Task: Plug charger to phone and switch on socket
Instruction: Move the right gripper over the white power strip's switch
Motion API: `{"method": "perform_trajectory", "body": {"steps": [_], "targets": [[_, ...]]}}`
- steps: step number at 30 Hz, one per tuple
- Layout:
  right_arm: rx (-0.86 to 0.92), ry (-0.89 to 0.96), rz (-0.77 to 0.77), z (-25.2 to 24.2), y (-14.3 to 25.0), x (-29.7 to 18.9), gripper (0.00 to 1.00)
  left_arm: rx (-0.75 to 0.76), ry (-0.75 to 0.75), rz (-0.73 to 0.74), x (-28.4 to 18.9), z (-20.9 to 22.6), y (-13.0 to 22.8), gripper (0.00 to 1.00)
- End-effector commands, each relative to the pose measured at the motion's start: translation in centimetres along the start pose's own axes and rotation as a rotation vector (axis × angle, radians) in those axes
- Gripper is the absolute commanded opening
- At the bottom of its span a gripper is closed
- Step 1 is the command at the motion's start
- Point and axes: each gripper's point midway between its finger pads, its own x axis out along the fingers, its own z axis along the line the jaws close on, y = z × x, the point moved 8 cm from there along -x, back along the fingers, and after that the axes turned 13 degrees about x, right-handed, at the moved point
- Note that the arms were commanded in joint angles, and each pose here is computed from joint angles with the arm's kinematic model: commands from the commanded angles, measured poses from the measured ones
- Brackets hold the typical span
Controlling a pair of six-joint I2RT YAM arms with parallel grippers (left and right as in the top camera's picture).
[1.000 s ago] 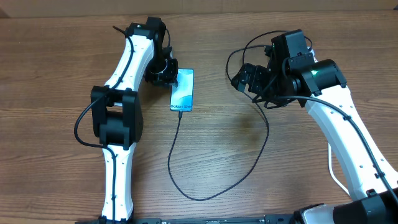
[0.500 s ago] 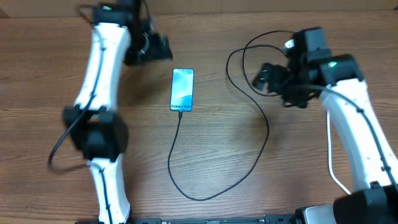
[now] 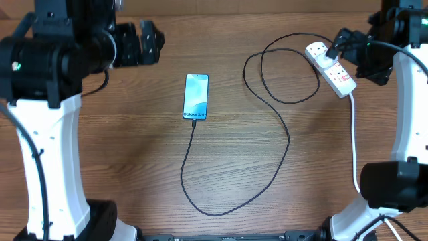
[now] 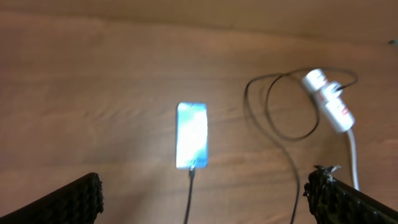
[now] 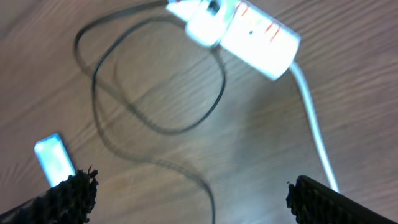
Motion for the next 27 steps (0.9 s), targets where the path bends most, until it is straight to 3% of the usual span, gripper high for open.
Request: {"method": "perform_trajectory", "body": {"steps": [1,5,8,16,27], "targets": [[0.019,-0.006,-0.089,-0.8,-2.2,-0.4,1.00,-0.016,-0.091,0.024,-2.1,0.3,1.5,1.00],[0.055,0.004,-0.165,-1.7,-4.1,-0.3,1.00,-0.049,-0.152,0.048,-5.0,0.3,3.6,0.99],[0.135,0.114,-0.219,-3.3,-5.5,0.9,1.00,-0.056,-0.150,0.005,-7.2,-0.2,4.6,0.99],[0.192,0.202,-0.209,-5.9,-8.8,6.4,1.00,-0.041,-0.148,-0.123,-12.7,-1.2,7.4,1.00],[0.196,0.200,-0.182,-6.5,-10.4,13.6,1.00,-0.038,-0.143,-0.140,-13.4,-1.4,7.7,0.99]]}}
